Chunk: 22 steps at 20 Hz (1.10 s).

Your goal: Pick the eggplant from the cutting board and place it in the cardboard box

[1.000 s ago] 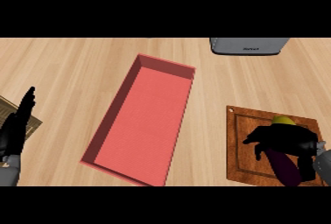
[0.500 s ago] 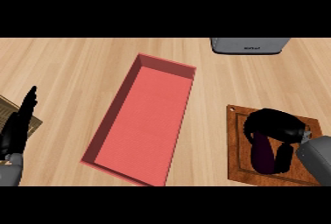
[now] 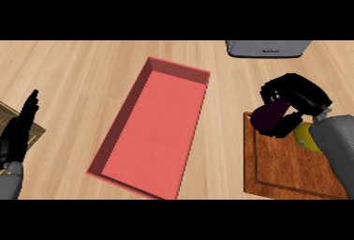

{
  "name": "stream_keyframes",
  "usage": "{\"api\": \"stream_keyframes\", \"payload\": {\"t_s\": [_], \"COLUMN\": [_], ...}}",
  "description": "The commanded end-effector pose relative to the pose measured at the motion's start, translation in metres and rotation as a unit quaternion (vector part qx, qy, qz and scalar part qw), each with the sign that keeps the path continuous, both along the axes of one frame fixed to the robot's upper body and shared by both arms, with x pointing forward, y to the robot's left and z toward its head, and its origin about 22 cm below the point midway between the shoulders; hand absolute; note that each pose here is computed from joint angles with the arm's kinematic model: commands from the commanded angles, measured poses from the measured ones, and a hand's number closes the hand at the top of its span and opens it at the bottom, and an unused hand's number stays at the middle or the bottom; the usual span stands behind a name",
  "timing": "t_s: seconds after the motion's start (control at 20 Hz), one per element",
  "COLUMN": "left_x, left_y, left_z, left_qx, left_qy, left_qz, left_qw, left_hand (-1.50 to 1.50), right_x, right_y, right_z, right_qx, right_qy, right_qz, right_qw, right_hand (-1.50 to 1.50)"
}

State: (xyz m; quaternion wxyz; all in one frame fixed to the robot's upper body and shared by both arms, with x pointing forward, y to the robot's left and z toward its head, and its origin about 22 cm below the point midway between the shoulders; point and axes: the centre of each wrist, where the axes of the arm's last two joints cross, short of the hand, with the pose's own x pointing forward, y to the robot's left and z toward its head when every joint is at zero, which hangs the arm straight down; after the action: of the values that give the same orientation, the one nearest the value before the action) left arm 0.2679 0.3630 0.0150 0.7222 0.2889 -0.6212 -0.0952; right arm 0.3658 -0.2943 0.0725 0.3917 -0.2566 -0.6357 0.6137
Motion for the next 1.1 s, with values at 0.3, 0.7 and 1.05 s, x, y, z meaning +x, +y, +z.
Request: {"api": "stream_keyframes", "payload": {"t_s": [0.3,0.7,1.05], "left_x": [-0.006,0.0,0.005], "left_y": [0.007,0.006,-0.009], "left_z": [0.002,0.013,0.003], "left_qx": [0.002,0.009,0.008], "left_qy": [0.004,0.005,0.002], "left_qz": [0.005,0.0,-0.002], "left_qw": [1.0,0.9999,1.0], "left_hand": [0.0,0.0,0.0], "right_x": [0.012,0.005,-0.005], "right_y": [0.032,0.113,0.188], "right_z": [0.072,0.115,0.125], "right_qx": [0.134,0.192,0.245], "right_qy": [-0.132,-0.056,-0.013], "right_qz": [0.065,0.116,0.102], "right_qw": [0.98,0.973,0.964], "right_hand": [1.5,1.5,1.5]}}
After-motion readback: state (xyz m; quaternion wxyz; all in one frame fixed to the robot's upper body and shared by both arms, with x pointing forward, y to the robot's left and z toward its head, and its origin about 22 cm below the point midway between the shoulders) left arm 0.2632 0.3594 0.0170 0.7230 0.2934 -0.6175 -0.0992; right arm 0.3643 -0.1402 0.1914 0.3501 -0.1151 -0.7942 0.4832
